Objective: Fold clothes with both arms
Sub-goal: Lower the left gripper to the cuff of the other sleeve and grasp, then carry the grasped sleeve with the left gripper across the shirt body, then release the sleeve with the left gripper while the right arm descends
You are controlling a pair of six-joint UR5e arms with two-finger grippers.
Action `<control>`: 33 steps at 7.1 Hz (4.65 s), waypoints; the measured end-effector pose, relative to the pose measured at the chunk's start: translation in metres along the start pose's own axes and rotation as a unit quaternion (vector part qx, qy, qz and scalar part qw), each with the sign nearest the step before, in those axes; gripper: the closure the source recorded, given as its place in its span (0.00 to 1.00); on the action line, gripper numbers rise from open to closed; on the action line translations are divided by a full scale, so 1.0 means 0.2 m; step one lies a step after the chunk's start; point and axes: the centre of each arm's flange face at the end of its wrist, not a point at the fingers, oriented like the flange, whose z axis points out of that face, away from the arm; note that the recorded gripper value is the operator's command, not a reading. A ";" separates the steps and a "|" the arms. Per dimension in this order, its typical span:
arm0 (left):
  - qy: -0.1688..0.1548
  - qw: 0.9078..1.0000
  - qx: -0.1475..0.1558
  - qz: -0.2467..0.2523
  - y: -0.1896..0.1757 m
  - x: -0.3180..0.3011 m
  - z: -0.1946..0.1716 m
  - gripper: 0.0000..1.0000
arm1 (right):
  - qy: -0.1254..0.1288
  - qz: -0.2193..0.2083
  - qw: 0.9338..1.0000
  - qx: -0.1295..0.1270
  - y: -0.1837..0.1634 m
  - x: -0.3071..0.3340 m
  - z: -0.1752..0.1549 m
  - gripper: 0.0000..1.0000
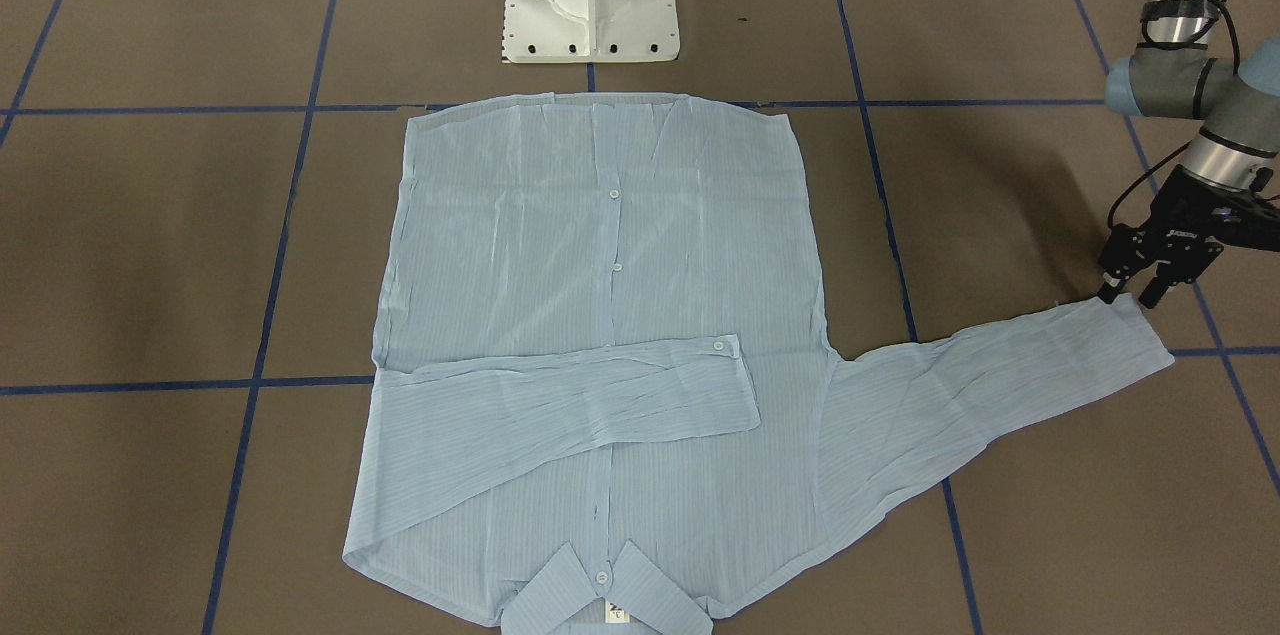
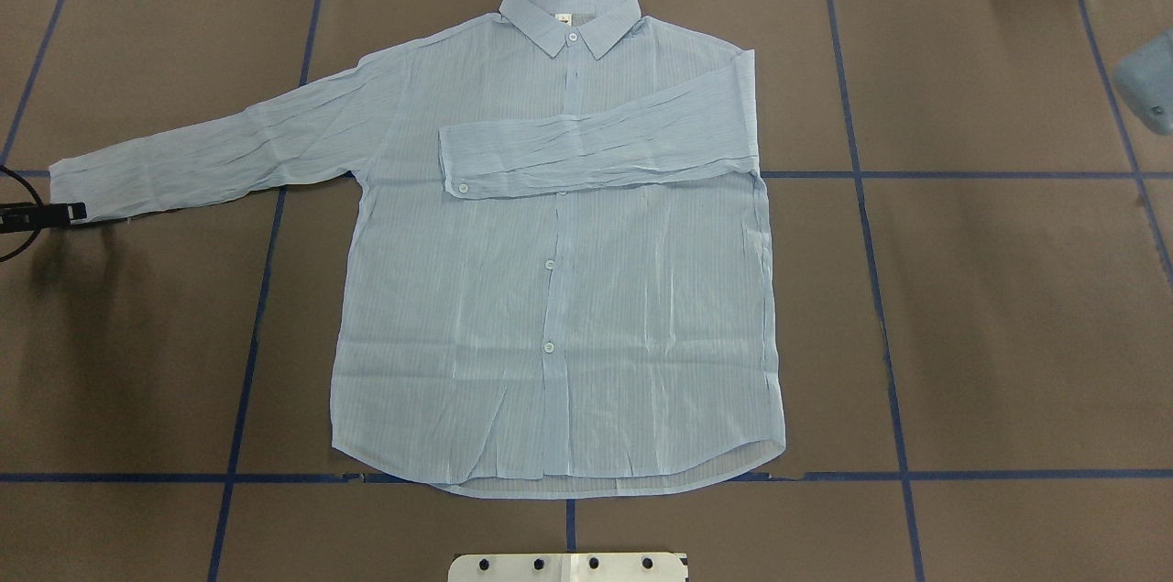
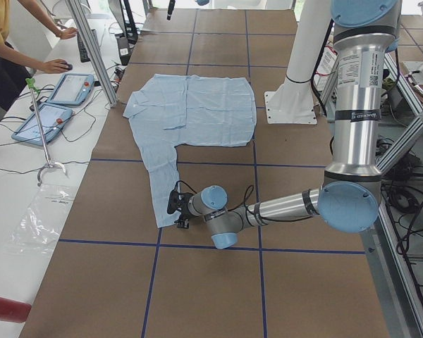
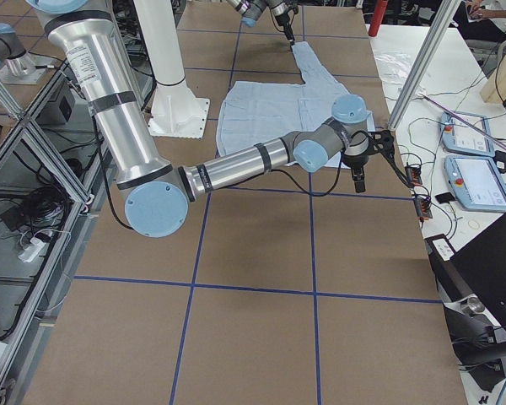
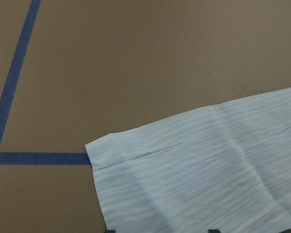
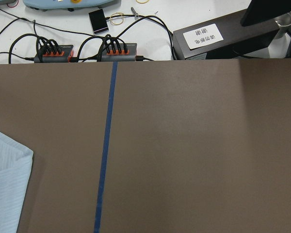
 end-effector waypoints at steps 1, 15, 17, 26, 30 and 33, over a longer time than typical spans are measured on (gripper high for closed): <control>-0.001 1.000 0.000 0.000 0.00 -0.01 0.00 0.52 | 0.000 0.000 1.000 0.000 0.00 0.00 0.00 0.00; 0.083 0.987 0.066 0.118 -0.29 0.49 -0.14 1.00 | -0.004 0.004 1.000 0.002 0.03 -0.01 -0.03 0.00; 0.133 0.971 0.109 0.168 -0.53 0.90 -0.18 1.00 | -0.005 0.004 1.000 0.002 0.03 -0.01 -0.03 0.00; 0.197 0.978 0.063 0.017 -0.69 3.15 0.03 1.00 | -0.005 0.004 1.000 0.001 0.03 -0.02 -0.03 0.00; 0.190 0.980 0.042 0.030 -0.14 3.44 0.20 0.82 | -0.005 0.005 1.000 0.002 0.03 -0.02 -0.03 0.00; 0.177 0.983 0.033 0.035 0.04 3.58 0.31 0.00 | -0.003 0.006 1.000 -0.001 0.03 -0.01 -0.01 0.00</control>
